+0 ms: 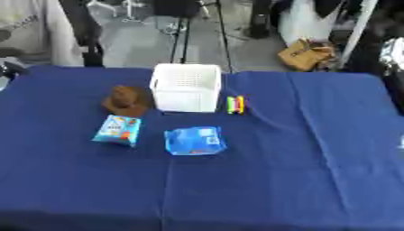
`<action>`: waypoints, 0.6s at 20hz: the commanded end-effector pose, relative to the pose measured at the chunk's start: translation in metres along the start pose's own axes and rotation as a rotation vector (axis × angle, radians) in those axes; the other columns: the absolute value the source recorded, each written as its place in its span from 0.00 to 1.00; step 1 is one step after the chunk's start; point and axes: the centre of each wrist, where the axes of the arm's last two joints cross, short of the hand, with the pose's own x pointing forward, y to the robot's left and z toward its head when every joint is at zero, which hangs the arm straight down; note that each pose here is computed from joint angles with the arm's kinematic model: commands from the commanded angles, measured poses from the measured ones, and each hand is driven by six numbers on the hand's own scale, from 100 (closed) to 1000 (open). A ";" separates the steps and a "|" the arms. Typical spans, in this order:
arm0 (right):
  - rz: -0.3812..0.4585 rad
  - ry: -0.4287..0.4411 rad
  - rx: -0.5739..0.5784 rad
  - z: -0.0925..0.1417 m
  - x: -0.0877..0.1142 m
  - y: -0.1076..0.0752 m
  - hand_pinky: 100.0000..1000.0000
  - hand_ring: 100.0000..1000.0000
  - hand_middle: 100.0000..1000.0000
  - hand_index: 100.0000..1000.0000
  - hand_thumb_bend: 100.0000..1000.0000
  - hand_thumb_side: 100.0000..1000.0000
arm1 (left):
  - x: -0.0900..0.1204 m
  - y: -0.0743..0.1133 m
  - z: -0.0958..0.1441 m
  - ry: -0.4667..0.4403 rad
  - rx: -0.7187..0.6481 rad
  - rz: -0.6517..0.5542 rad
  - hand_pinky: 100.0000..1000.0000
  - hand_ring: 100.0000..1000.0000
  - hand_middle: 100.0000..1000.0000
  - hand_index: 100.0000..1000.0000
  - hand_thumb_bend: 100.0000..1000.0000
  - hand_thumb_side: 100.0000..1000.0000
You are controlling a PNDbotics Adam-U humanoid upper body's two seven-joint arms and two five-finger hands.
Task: Pick up objects on the table and place them in the box.
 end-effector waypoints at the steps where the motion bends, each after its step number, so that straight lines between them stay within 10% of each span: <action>1: 0.006 -0.033 -0.003 -0.007 0.006 -0.005 0.49 0.64 0.67 0.79 0.00 0.67 | 0.006 0.003 -0.005 -0.025 0.002 -0.011 0.45 0.63 0.73 0.72 0.49 0.92; 12: 0.006 -0.032 -0.003 -0.007 0.005 -0.006 0.50 0.64 0.67 0.78 0.00 0.67 | 0.006 0.002 -0.005 -0.030 0.002 -0.006 0.46 0.63 0.73 0.72 0.50 0.94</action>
